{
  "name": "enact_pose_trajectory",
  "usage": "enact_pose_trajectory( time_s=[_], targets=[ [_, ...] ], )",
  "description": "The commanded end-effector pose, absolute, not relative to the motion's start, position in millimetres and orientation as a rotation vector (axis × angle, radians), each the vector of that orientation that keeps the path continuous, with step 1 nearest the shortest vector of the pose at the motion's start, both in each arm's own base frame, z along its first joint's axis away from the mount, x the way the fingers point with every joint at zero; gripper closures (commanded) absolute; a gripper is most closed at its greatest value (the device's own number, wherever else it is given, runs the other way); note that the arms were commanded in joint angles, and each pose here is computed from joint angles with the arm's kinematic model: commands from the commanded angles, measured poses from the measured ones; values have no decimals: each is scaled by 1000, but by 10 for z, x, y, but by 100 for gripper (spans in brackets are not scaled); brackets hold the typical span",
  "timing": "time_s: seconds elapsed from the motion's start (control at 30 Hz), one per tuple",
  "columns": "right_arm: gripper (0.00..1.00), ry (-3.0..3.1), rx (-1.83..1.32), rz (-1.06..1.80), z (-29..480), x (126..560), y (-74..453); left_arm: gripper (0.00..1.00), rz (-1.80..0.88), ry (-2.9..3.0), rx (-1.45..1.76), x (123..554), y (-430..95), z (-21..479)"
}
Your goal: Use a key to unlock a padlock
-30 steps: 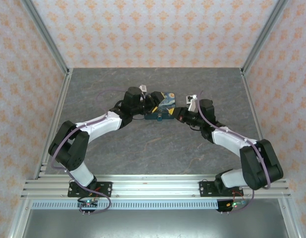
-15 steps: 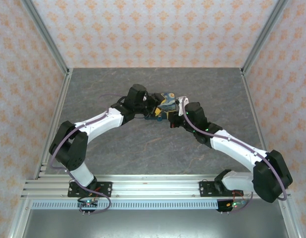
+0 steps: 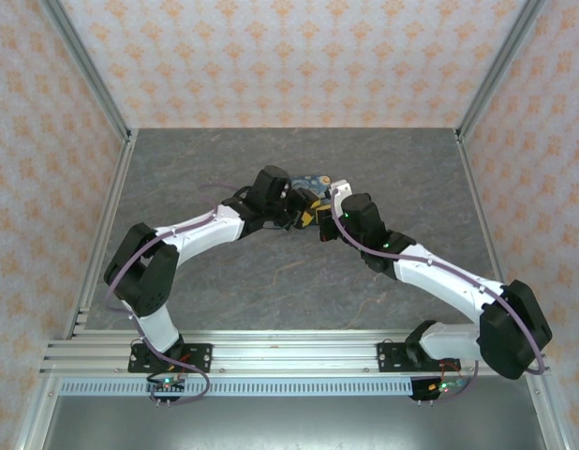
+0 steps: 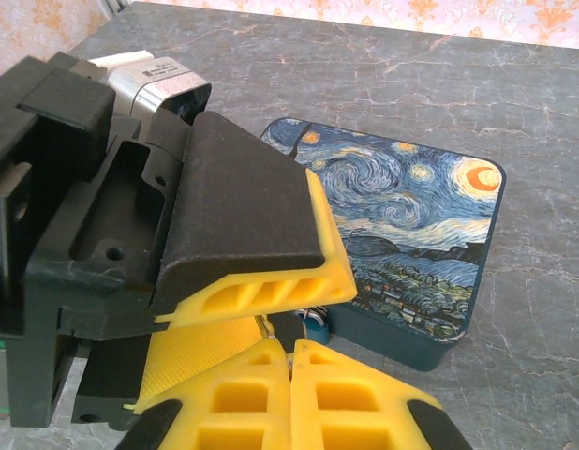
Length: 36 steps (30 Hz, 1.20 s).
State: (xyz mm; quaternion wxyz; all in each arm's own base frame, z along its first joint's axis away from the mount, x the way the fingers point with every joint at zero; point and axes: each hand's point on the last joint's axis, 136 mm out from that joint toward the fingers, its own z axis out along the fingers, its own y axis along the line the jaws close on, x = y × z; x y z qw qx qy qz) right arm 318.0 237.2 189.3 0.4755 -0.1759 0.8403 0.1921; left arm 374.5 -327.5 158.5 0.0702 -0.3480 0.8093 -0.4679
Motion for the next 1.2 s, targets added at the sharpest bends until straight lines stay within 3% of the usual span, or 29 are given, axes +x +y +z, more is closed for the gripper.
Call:
enact_pose_trajectory(
  time_s=[0.0,0.27,0.4,0.5,0.6,0.63,0.67,0.8,1.17],
  targets=[
    [100,2029,-437,436,1986,3243,2392,62,-1435,2427,-1037,3766,-3352,1690],
    [100,2041,-438,437,1950,3260,2414,80,-1433,2429,-1038,3765,-3360,1677],
    [100,2040,-434,437,1958,3265,2417,98,-1428,2437,-1035,3751,-3362,1654],
    [99,2040,-429,437,1983,3267,2416,100,-1420,2444,-1029,3746,-3360,1614],
    [58,2045,-364,440,2050,3273,2332,100,-1409,2439,-986,3767,-3345,1589],
    [48,2045,-335,469,2088,3266,2300,100,-1398,2438,-951,3786,-3337,1584],
    [45,2049,-302,506,2114,3269,2258,100,-1385,2435,-920,3806,-3321,1580],
    [39,2032,-112,705,2298,3282,2043,100,-1323,2387,-733,3925,-3228,1632],
    [38,1946,360,1314,2364,3494,2054,100,-1214,2139,-213,4068,-3151,2056]
  ],
)
